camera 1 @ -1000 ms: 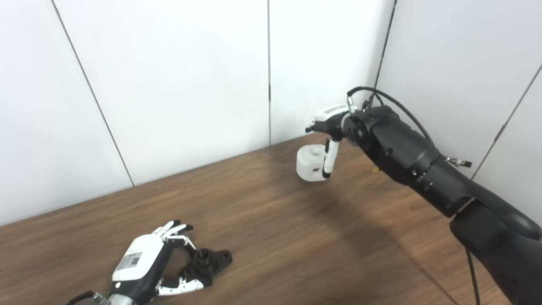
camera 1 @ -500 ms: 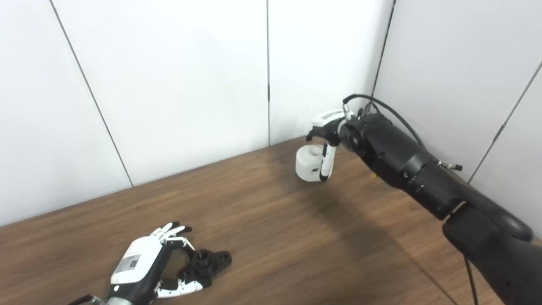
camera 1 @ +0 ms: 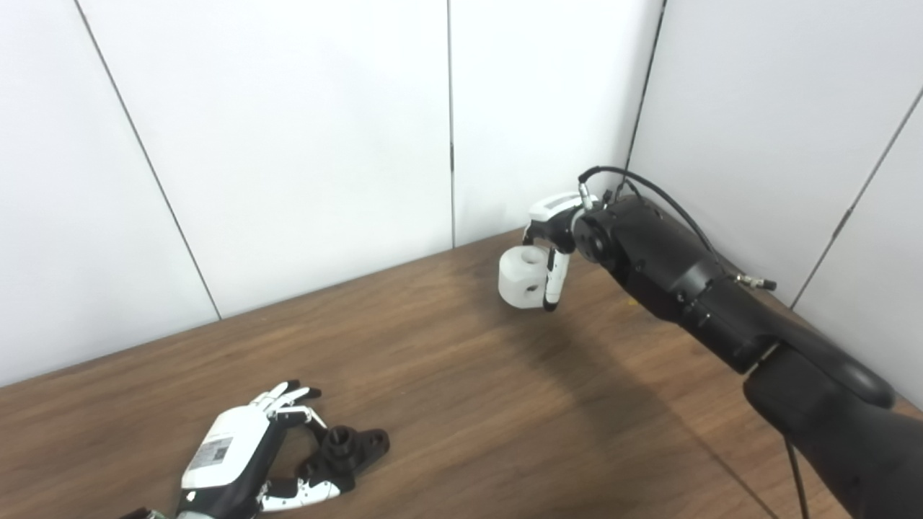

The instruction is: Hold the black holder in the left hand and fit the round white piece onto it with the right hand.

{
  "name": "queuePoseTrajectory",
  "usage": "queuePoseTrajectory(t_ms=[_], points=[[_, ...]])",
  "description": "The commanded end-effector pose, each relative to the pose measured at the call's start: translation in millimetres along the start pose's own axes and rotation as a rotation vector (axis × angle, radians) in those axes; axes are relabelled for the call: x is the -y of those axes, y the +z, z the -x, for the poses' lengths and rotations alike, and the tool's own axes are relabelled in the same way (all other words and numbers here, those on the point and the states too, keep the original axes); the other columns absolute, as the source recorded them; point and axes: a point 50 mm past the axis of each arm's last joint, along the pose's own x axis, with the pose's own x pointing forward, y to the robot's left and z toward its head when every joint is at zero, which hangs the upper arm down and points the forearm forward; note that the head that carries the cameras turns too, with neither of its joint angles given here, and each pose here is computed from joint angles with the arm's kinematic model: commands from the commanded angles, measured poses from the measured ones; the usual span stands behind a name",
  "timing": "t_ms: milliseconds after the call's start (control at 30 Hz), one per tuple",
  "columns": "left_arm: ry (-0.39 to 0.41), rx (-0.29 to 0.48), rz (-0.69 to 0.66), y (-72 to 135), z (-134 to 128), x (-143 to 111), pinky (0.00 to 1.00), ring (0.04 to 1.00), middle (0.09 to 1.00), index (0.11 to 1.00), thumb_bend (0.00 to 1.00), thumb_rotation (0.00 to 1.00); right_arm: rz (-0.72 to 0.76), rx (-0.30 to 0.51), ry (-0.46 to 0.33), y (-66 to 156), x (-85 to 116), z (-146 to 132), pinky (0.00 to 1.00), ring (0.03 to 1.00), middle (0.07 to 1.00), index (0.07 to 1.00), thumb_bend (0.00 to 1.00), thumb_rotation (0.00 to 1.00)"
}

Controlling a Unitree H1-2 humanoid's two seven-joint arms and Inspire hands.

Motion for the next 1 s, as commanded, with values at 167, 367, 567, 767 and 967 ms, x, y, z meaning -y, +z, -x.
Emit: queuePoseTrajectory(t_ms=[167, 367, 567, 767, 967], points=[[-0.145, -0.098, -0.043, -27.0, 30.2, 18.9, 0.93, 0.943, 0.861, 0.483, 0.52, 0.06, 0.007, 0.006, -0.117, -2.9, 35.3, 8.5, 0.87, 0.937, 0.937, 0.818, 0.91, 0.33], [-0.143, -0.099, -0.042, -26.4, 29.8, 18.6, 0.93, 0.939, 0.862, 0.483, 0.52, 0.06, -0.009, 0.046, -0.246, -5.4, 28.9, 11.0, 0.79, 0.842, 0.843, 0.624, 0.85, 0.25], [-0.132, -0.088, -0.042, -24.3, 29.6, 18.5, 0.92, 0.935, 0.861, 0.482, 0.52, 0.06, -0.027, 0.078, -0.417, -5.5, 15.0, 7.0, 0.73, 0.721, 0.707, 0.481, 0.53, 0.15], [-0.112, -0.090, -0.041, -23.4, 28.3, 18.0, 0.92, 0.930, 0.858, 0.482, 0.52, 0.06, -0.031, 0.051, -0.448, -3.6, 8.3, 5.3, 0.75, 0.735, 0.700, 0.481, 0.53, 0.14], [-0.113, -0.089, -0.038, -22.2, 26.4, 18.3, 0.93, 0.930, 0.859, 0.482, 0.52, 0.06, -0.053, 0.047, -0.453, -4.7, 2.8, 7.3, 0.74, 0.754, 0.703, 0.481, 0.52, 0.14]])
